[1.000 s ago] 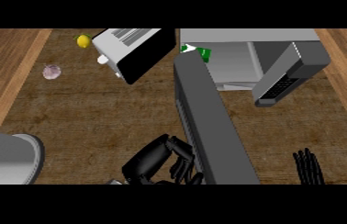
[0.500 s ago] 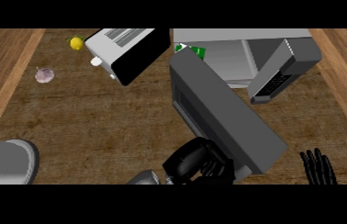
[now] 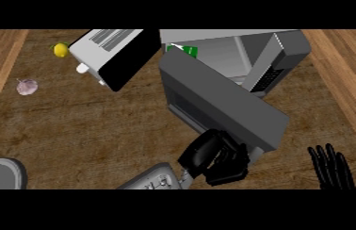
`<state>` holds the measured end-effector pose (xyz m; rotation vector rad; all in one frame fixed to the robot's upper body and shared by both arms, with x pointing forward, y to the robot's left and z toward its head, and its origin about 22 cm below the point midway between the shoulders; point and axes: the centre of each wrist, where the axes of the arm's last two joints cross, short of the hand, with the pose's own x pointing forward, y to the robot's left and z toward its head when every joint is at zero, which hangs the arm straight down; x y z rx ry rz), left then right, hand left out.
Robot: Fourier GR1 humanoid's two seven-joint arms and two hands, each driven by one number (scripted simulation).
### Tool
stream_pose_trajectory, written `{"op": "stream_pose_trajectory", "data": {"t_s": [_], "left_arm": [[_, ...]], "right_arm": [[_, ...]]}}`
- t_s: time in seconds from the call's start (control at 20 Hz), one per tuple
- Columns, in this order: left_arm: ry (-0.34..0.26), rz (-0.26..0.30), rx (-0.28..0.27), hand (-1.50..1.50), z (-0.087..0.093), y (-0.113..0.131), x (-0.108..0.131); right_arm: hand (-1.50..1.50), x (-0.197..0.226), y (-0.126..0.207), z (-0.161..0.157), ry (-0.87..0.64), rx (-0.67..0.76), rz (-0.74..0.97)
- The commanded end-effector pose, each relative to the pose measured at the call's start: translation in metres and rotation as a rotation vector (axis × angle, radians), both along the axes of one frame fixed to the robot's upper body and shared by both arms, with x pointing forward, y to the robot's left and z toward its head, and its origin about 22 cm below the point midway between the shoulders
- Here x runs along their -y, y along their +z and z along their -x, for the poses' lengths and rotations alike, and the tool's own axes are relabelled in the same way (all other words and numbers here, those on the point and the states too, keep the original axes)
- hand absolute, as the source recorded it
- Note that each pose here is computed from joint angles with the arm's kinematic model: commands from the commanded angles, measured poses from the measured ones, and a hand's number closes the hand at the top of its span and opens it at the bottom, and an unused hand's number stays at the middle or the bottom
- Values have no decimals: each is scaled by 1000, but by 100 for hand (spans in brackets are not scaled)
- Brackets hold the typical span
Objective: Pick up the milk, place it into the microwave and close the microwave
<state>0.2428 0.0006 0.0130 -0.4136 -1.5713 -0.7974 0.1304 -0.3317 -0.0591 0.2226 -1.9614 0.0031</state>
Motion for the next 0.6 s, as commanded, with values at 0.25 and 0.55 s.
{"op": "stream_pose_trajectory", "data": {"t_s": [0.25, 0.55], "left_arm": [[188, 125, 31, -150, -34, 11, 2], [339, 184, 48, 150, -57, 18, -2]], "right_arm": [[-150, -2, 35, -10, 134, 79, -17], [-150, -6, 47, -8, 189, 64, -46]]}}
